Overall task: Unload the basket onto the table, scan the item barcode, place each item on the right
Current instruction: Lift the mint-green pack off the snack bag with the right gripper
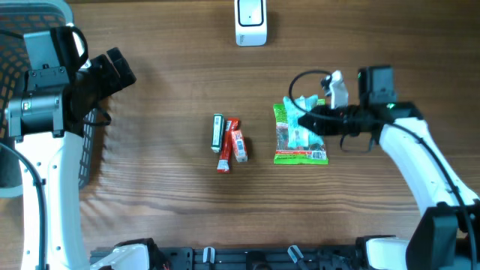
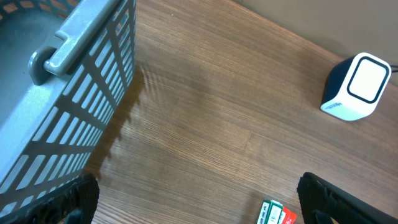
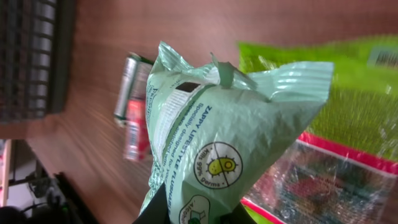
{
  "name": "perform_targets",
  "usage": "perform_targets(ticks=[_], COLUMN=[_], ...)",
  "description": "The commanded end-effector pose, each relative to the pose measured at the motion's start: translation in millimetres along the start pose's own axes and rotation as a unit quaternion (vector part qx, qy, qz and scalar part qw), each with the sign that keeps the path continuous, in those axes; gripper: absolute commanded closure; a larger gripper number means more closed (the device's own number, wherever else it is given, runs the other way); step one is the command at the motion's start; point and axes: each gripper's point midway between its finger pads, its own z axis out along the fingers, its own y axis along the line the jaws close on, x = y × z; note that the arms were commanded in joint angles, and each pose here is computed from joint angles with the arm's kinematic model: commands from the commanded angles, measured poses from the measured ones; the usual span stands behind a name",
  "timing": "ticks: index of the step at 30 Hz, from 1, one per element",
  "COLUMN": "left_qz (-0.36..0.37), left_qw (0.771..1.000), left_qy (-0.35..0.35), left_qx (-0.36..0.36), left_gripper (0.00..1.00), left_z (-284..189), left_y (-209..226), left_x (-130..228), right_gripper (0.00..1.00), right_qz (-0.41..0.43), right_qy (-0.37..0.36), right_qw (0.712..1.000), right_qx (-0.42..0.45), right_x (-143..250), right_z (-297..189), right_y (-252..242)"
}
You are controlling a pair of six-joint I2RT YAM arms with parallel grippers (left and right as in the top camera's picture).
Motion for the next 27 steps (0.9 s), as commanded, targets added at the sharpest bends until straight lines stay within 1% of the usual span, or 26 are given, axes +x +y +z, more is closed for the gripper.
perform_targets(ticks=[1, 5, 7, 10, 14, 16, 18, 19, 21, 23, 27], left_qz=[0.008, 0.008, 0.008, 0.008, 0.008, 0.008, 0.008, 0.008, 0.008, 0.008, 0.008], left_qw=[1.0, 1.0, 1.0, 1.0, 1.0, 1.0, 1.0, 1.0, 1.0, 1.0, 1.0], left_qy=[-0.01, -0.01, -0.01, -0.01, -0.01, -0.01, -0.01, -0.01, -0.01, -0.01, -0.01], left_qx=[-0.001, -0.001, -0.001, -0.001, -0.001, -0.001, -0.001, -0.001, -0.001, -0.001, -0.001], left_gripper=[0.0, 0.0, 0.0, 0.0, 0.0, 0.0, 0.0, 0.0, 0.0, 0.0, 0.0], left_z=[-4.9, -4.9, -4.9, -4.9, -4.9, -4.9, -4.9, -4.9, -4.9, -4.9, -4.9], left_y=[1.0, 1.1, 1.0, 1.0, 1.1, 1.1, 1.1, 1.0, 1.1, 1.1, 1.0], left_x=[-5.0, -5.0, -5.0, -5.0, -5.0, -5.0, -5.0, -5.0, -5.0, -5.0, -5.0], right_gripper=[0.95, 0.74, 0.67, 0.65, 0.65, 0.72, 0.72, 0.71, 0.59, 0.55, 0.51], right_qz=[0.05, 0.049, 0.052, 0.057, 0.054, 0.052, 0.05, 0.048, 0.045, 0.042, 0.055], right_qy=[0.01, -0.007, -0.015, -0.015, -0.019, -0.021, -0.024, -0.027, -0.034, -0.039, -0.053], right_qw=[0.997, 0.997, 0.996, 0.996, 0.996, 0.996, 0.996, 0.996, 0.997, 0.997, 0.996], right_qx=[0.054, 0.065, 0.064, 0.064, 0.063, 0.063, 0.063, 0.063, 0.058, 0.052, 0.051], right_x=[24.1, 31.6, 34.0, 40.4, 44.8, 43.6, 41.8, 40.3, 36.5, 33.4, 27.1], right_z=[17.5, 27.7, 31.6, 35.2, 38.3, 38.3, 38.1, 38.0, 37.3, 37.0, 34.2], right_y=[-32.9, -46.1, -49.5, -52.8, -55.7, -55.7, -55.6, -55.6, -54.6, -53.1, -55.7])
